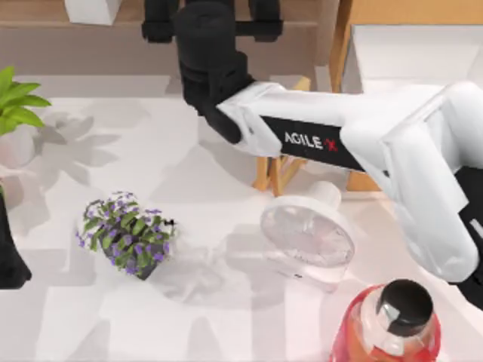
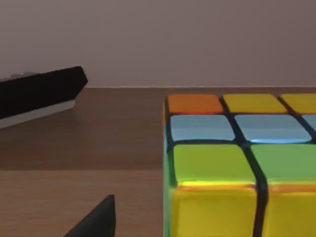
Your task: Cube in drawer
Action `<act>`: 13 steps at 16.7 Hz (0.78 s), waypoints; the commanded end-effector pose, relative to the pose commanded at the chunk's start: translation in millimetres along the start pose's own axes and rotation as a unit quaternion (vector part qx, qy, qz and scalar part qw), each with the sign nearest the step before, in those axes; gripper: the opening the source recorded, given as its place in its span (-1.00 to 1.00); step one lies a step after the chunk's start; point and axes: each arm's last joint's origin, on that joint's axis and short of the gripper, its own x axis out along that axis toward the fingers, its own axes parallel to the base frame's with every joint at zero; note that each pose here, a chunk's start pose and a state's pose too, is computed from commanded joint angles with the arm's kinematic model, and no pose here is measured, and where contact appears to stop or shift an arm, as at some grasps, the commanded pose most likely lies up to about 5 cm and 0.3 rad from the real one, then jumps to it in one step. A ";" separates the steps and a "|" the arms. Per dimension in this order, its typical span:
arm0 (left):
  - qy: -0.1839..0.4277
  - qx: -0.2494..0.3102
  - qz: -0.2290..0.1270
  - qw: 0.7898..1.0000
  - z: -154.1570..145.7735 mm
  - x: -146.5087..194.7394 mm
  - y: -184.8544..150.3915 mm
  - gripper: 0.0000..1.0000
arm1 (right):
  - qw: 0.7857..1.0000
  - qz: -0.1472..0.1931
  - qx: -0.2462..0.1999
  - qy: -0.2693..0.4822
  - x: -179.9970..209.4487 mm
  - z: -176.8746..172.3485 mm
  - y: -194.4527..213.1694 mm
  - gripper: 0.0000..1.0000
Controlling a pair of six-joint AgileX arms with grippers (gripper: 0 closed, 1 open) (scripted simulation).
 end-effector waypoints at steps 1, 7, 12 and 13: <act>0.000 0.000 0.000 1.000 0.0 0.0 0.0 1.00 | 1.000 0.000 0.000 0.000 0.0 0.0 0.0 0.70; 0.000 0.000 0.000 1.000 0.0 0.0 0.0 1.00 | 1.000 0.000 0.000 0.000 0.0 0.0 0.0 -0.21; 0.000 0.000 0.000 1.000 0.0 0.0 0.0 1.00 | 1.000 0.000 0.000 0.000 0.0 0.0 0.0 -0.96; 0.000 0.000 0.000 1.000 0.0 0.0 0.0 1.00 | 1.000 0.000 0.000 0.000 0.0 0.0 0.0 -1.00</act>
